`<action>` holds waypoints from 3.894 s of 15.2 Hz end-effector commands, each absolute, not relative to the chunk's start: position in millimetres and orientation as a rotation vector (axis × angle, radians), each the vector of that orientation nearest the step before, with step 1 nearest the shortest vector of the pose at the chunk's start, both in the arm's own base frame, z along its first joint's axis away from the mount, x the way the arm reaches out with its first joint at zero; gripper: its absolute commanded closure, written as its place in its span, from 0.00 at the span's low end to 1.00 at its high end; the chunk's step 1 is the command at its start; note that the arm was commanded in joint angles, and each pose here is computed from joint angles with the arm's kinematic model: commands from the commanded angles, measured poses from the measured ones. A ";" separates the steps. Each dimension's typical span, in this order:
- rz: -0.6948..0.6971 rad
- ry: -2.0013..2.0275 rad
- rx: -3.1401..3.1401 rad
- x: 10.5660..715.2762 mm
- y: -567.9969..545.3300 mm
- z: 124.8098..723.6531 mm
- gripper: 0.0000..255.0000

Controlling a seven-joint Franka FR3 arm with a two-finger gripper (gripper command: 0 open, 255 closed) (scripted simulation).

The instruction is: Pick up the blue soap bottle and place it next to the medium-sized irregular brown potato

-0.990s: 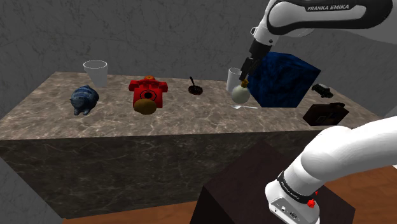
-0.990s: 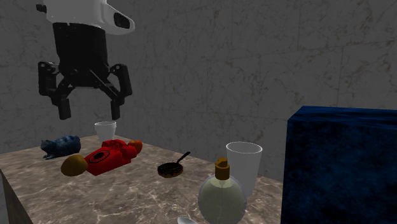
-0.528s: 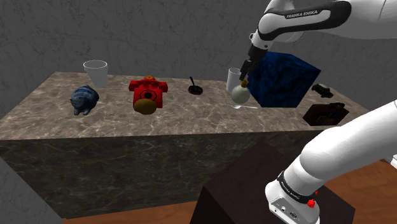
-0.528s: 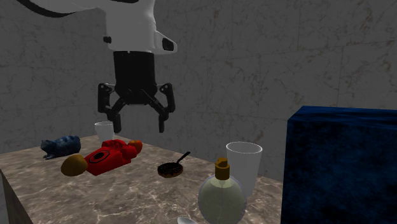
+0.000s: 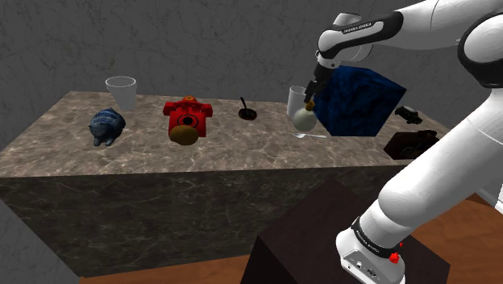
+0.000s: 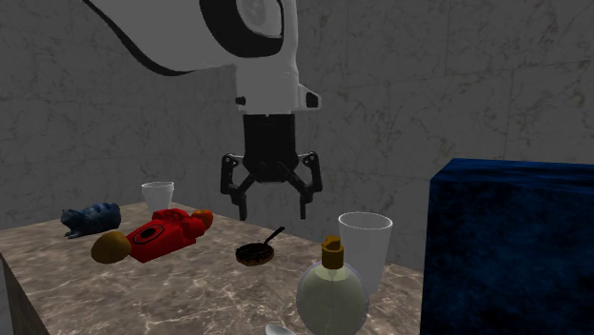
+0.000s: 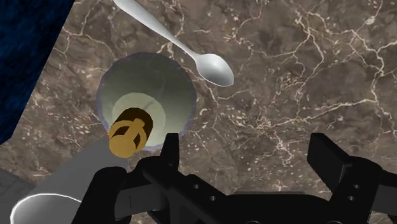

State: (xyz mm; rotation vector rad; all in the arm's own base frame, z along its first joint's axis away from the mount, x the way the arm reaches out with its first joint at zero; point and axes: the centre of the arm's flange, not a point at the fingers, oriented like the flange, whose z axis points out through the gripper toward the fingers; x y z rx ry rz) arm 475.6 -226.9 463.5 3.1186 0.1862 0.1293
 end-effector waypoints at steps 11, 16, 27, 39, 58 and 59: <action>0.117 0.141 3.097 521.5 -318.9 406.9 0.00; 0.117 0.141 3.097 523.4 -319.7 382.9 0.00; 0.117 0.141 3.097 523.3 -319.7 383.0 1.00; 0.117 0.141 3.097 523.4 -319.7 414.5 1.00; 0.117 0.141 3.097 523.4 -319.7 514.9 1.00; 0.117 0.141 3.097 523.4 -319.7 520.2 1.00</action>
